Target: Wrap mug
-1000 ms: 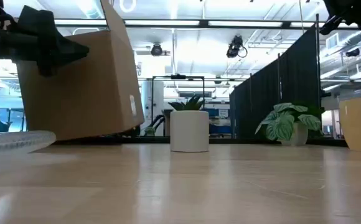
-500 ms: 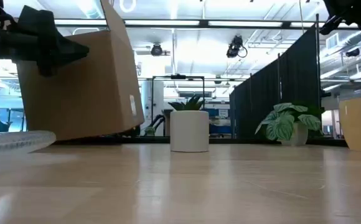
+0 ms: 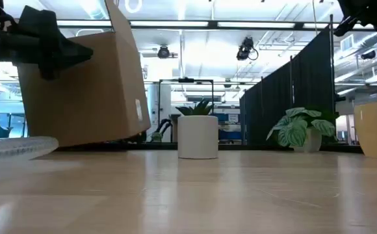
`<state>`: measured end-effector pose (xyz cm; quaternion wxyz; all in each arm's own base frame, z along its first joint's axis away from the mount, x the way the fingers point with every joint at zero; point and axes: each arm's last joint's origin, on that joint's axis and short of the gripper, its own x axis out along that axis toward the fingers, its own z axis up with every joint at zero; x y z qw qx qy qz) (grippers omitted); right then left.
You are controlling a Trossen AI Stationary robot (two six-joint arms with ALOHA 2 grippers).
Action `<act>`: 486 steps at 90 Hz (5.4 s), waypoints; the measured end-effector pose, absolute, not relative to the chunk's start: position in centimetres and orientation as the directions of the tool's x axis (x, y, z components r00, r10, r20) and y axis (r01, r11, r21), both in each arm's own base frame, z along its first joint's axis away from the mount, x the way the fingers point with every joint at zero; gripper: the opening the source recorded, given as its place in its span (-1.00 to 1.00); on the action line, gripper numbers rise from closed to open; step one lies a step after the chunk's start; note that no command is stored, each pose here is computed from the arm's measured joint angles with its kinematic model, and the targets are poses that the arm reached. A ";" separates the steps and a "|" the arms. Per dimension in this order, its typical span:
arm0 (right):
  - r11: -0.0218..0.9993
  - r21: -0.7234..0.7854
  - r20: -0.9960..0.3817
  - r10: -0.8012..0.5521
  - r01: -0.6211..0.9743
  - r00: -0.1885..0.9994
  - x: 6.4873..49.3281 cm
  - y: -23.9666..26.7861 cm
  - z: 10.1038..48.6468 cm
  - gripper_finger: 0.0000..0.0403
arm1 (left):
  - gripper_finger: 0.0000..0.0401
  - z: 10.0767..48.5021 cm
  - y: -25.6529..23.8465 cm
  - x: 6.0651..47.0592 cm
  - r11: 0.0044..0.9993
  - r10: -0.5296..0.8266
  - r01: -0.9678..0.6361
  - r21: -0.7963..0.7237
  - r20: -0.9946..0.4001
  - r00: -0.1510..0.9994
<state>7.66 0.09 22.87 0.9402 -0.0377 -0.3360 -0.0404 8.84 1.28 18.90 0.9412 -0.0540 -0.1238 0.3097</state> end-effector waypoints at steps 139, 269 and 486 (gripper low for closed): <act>0.994 -0.044 0.635 -0.051 0.101 0.771 7.7 0.1 22.9 -0.99 | -0.55 17.4 -1.7 9.5 0.970 -0.128 0.142 -0.195 0.082 0.988; 0.994 -0.043 0.635 -0.051 0.102 0.771 7.7 0.1 22.9 -0.99 | -0.55 19.1 -11.0 13.2 0.979 0.010 -0.083 -0.186 -0.362 0.932; 0.991 -0.047 0.637 -0.065 0.123 0.768 7.6 0.0 22.9 -0.99 | -0.36 18.6 -16.9 10.2 0.347 -0.068 -0.937 0.042 -0.995 -0.070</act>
